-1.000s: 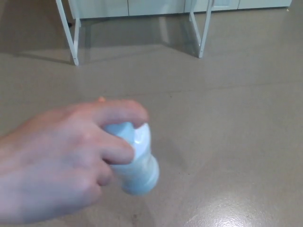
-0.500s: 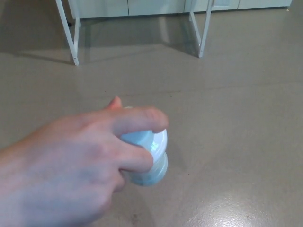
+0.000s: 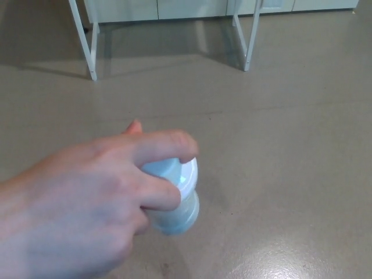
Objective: The robot picks up a bottle from a person using its left hand and walk towards the table in frontand put the bottle on the table.
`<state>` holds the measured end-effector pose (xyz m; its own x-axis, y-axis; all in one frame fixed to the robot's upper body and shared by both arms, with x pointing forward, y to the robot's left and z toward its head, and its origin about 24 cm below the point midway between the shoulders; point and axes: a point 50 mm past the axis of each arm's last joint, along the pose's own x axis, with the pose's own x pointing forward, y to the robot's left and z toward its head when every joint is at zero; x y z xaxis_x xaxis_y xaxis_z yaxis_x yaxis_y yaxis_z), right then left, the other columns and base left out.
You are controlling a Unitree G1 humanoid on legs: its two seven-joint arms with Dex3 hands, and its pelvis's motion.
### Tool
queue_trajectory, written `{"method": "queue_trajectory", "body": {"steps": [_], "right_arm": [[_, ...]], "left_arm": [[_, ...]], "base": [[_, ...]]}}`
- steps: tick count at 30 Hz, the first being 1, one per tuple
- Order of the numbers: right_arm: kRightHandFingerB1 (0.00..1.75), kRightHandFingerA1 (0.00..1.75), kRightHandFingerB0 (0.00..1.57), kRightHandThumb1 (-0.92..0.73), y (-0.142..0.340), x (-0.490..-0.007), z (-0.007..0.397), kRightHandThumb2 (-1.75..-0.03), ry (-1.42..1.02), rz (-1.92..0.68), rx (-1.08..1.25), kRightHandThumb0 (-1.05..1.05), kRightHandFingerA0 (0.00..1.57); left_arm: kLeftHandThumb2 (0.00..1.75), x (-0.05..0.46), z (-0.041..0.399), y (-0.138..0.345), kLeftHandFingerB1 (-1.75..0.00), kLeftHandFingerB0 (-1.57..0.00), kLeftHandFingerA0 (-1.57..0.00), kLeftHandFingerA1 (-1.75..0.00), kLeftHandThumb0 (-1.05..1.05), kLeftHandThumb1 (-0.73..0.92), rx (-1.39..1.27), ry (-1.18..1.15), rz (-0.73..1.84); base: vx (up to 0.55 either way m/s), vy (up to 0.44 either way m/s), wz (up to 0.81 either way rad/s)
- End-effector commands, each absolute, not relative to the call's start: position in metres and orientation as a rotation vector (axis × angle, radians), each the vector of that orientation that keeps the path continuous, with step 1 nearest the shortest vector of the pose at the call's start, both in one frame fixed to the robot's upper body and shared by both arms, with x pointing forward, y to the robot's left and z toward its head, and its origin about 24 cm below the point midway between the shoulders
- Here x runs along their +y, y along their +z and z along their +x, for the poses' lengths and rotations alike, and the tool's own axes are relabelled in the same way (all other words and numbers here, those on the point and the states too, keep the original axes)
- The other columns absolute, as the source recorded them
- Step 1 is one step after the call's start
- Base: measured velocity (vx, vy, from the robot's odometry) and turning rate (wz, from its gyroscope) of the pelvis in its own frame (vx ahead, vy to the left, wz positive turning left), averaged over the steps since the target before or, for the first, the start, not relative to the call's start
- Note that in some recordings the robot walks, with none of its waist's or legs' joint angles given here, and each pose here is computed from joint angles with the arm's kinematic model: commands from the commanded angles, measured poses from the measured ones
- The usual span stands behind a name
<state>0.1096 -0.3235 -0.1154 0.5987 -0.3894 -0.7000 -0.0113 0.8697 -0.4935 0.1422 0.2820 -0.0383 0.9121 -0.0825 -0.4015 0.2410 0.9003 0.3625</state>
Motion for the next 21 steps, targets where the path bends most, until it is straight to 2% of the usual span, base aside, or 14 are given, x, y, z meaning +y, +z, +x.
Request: {"method": "queue_trajectory", "body": {"steps": [1, 3, 4, 5, 6, 8, 10, 11, 13, 19, 20, 21], "right_arm": [[0.44, 0.53, 0.19, -0.45, -0.116, -0.324, 0.106, -0.86, -0.2, -0.484, 0.933, -0.55, 0.35], [0.44, 0.52, 0.18, -0.44, -0.116, -0.324, 0.108, -0.86, -0.206, -0.474, 0.932, -0.55, 0.35], [0.33, 0.35, 0.31, -0.58, -0.116, -0.324, 0.109, -0.6, -0.209, -0.476, 0.929, -0.62, 0.39], [0.32, 0.35, 0.31, -0.59, -0.116, -0.324, 0.111, -0.6, -0.205, -0.481, 0.929, -0.61, 0.38], [0.44, 0.52, 0.18, -0.45, -0.116, -0.323, 0.111, -0.85, -0.201, -0.485, 0.931, -0.55, 0.34], [0.43, 0.51, 0.19, -0.45, -0.116, -0.323, 0.112, -0.84, -0.204, -0.476, 0.936, -0.59, 0.34], [0.43, 0.5, 0.19, -0.45, -0.116, -0.323, 0.113, -0.84, -0.205, -0.46, 0.928, -0.6, 0.33], [0.43, 0.5, 0.19, -0.45, -0.116, -0.322, 0.115, -0.84, -0.206, -0.459, 0.924, -0.6, 0.34], [0.43, 0.51, 0.19, -0.44, -0.115, -0.322, 0.117, -0.84, -0.209, -0.455, 0.917, -0.59, 0.35], [0.43, 0.52, 0.19, -0.44, -0.113, -0.322, 0.122, -0.85, -0.188, -0.475, 0.907, -0.6, 0.35], [0.43, 0.52, 0.19, -0.44, -0.113, -0.322, 0.122, -0.85, -0.191, -0.473, 0.906, -0.61, 0.36], [0.43, 0.51, 0.2, -0.44, -0.113, -0.322, 0.123, -0.84, -0.195, -0.468, 0.903, -0.62, 0.36]], "left_arm": [[0.8, 0.187, 0.138, 0.108, -0.12, -0.01, 0.0, -0.11, -0.65, 0.36, -0.259, -0.741, 0.379], [0.8, 0.179, 0.143, 0.118, -0.11, -0.01, 0.0, -0.1, -0.65, 0.36, -0.287, -0.757, 0.387], [0.8, 0.175, 0.145, 0.122, -0.08, -0.01, 0.0, -0.08, -0.67, 0.38, -0.309, -0.762, 0.404], [0.81, 0.174, 0.147, 0.125, -0.09, 0.0, 0.0, -0.1, -0.68, 0.38, -0.325, -0.769, 0.419], [0.8, 0.172, 0.149, 0.126, -0.11, 0.0, 0.0, -0.11, -0.65, 0.36, -0.333, -0.776, 0.424], [0.8, 0.165, 0.152, 0.13, -0.15, -0.02, 0.0, -0.12, -0.63, 0.34, -0.343, -0.794, 0.419], [0.8, 0.16, 0.153, 0.133, -0.08, -0.03, 0.0, -0.03, -0.67, 0.39, -0.337, -0.819, 0.404], [0.79, 0.158, 0.153, 0.133, -0.09, -0.04, 0.0, -0.04, -0.66, 0.39, -0.341, -0.828, 0.39], [0.79, 0.153, 0.155, 0.135, -0.19, -0.01, 0.0, -0.17, -0.6, 0.33, -0.357, -0.849, 0.383], [0.79, 0.143, 0.157, 0.138, -0.23, -0.02, -0.01, -0.17, -0.6, 0.33, -0.362, -0.873, 0.408], [0.67, 0.14, 0.157, 0.139, -0.22, -0.05, -0.02, -0.16, -0.71, 0.35, -0.362, -0.88, 0.406], [0.8, 0.138, 0.157, 0.139, -0.26, -0.02, 0.0, -0.18, -0.58, 0.32, -0.36, -0.885, 0.406]], "base": [[0.0, 0.0, 0.0], [0.0, 0.0, 0.0], [0.0, 0.0, 0.0], [0.0, 0.0, 0.0], [0.0, 0.0, 0.0], [0.0, 0.0, 0.0], [0.0, 0.0, 0.0], [0.0, 0.0, 0.0], [0.0, 0.0, 0.0], [0.0, 0.0, 0.0], [0.0, 0.0, 0.0], [0.0, 0.0, 0.0]]}}
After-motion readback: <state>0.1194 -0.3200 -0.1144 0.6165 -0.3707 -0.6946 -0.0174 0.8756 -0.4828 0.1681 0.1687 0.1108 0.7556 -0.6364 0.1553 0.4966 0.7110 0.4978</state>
